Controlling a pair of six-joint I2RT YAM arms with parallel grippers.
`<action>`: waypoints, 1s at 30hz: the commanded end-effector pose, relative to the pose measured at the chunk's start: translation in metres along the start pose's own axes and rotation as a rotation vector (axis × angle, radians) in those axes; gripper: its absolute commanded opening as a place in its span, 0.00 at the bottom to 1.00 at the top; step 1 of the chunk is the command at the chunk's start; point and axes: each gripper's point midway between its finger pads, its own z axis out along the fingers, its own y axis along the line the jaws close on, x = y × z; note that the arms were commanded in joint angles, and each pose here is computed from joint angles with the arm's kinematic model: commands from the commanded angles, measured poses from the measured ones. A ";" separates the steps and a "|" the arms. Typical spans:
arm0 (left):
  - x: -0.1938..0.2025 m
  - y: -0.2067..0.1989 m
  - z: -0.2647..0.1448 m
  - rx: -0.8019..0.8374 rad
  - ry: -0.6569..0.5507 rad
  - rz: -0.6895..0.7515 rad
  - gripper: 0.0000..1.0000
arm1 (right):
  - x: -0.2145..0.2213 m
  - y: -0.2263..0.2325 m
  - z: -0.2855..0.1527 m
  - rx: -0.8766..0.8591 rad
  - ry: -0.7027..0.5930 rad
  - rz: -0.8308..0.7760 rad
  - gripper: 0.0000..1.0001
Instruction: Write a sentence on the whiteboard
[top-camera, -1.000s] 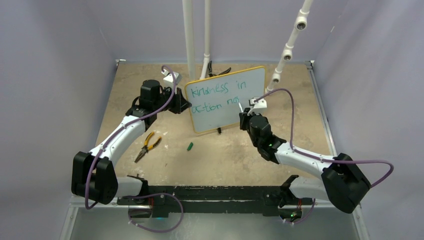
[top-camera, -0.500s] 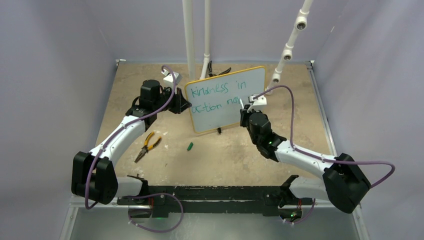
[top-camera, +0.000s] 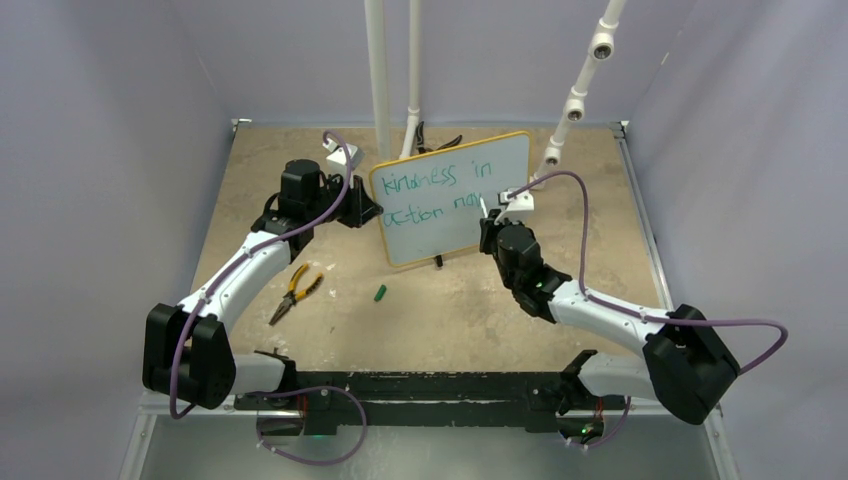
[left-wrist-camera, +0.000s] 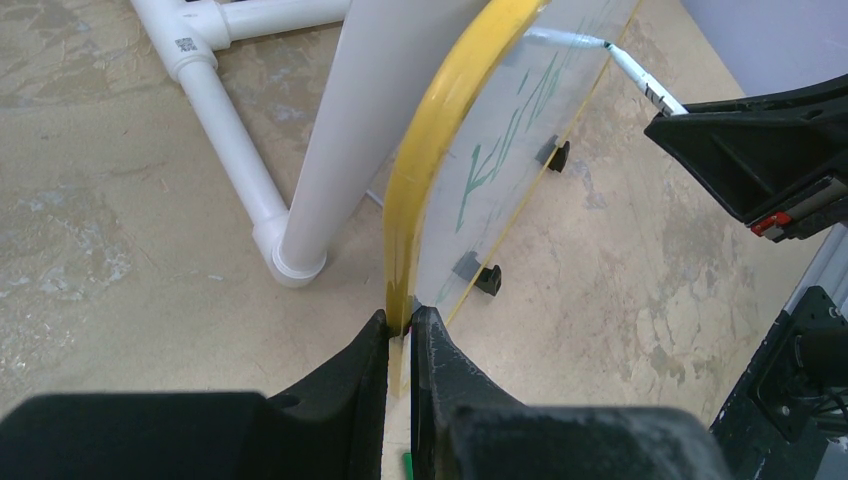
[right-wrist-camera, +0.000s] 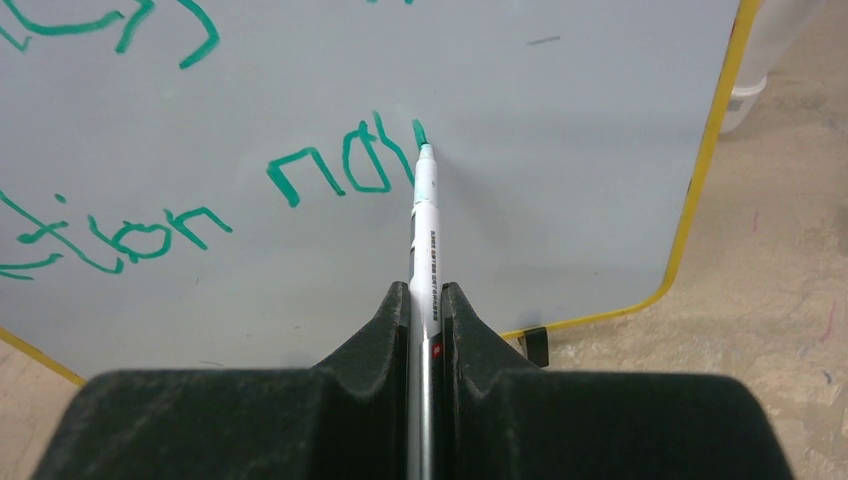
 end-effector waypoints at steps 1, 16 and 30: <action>-0.011 0.012 -0.003 -0.070 -0.047 0.015 0.00 | 0.013 -0.005 -0.003 0.012 0.027 0.036 0.00; -0.010 0.012 -0.002 -0.068 -0.044 0.012 0.00 | -0.014 -0.004 0.006 0.040 -0.032 0.010 0.00; -0.013 0.011 -0.003 -0.067 -0.051 0.015 0.00 | -0.034 -0.004 0.008 0.044 -0.073 0.009 0.00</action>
